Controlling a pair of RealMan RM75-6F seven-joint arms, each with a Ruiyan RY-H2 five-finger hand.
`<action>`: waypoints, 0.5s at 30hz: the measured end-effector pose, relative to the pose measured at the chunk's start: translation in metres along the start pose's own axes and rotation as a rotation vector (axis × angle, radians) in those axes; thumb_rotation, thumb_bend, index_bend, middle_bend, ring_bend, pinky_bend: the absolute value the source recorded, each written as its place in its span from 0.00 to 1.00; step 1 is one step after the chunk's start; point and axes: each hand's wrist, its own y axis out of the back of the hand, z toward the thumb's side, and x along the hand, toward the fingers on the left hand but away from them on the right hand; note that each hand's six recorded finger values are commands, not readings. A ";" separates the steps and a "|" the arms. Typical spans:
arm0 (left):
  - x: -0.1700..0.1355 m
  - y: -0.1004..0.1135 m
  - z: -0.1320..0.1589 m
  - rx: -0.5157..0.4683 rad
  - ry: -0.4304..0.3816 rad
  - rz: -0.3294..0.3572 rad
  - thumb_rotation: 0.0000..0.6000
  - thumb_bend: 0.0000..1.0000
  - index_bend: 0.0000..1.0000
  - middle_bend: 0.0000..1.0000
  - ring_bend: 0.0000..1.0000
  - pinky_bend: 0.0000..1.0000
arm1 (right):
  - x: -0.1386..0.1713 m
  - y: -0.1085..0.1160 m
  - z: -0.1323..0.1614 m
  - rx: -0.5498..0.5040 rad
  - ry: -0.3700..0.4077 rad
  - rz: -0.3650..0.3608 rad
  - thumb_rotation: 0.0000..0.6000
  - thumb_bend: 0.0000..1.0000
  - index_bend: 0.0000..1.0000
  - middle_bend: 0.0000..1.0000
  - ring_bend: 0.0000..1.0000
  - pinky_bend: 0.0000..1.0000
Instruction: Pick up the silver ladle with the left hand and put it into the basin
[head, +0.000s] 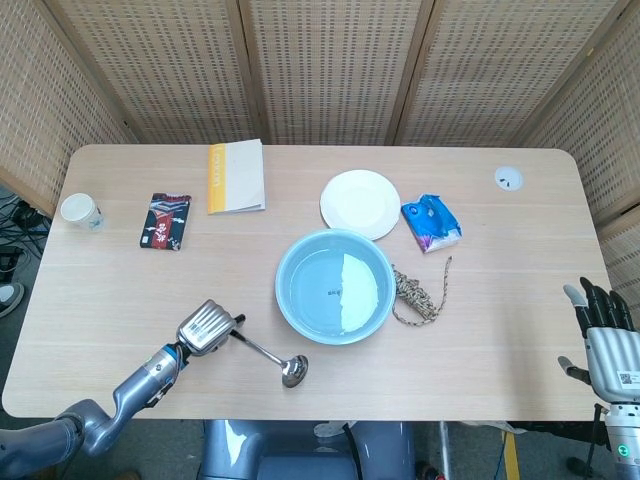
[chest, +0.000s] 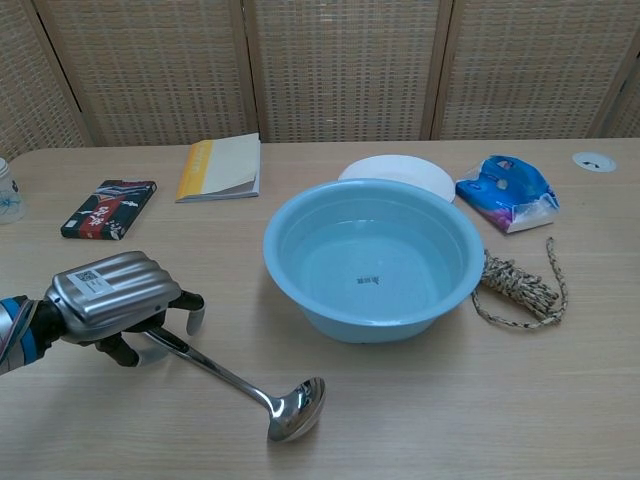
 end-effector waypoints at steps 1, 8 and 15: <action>0.001 -0.001 0.001 0.001 0.001 -0.003 1.00 0.36 0.43 1.00 1.00 1.00 | 0.000 0.000 0.000 -0.001 0.000 0.001 1.00 0.00 0.00 0.00 0.00 0.00; 0.005 -0.003 0.007 -0.009 -0.006 0.006 1.00 0.36 0.44 1.00 1.00 1.00 | 0.000 -0.001 -0.001 -0.002 -0.001 0.005 1.00 0.00 0.00 0.00 0.00 0.00; 0.007 -0.004 0.009 -0.006 -0.011 0.006 1.00 0.36 0.46 1.00 1.00 1.00 | -0.001 -0.001 -0.001 -0.001 0.001 0.006 1.00 0.00 0.00 0.00 0.00 0.00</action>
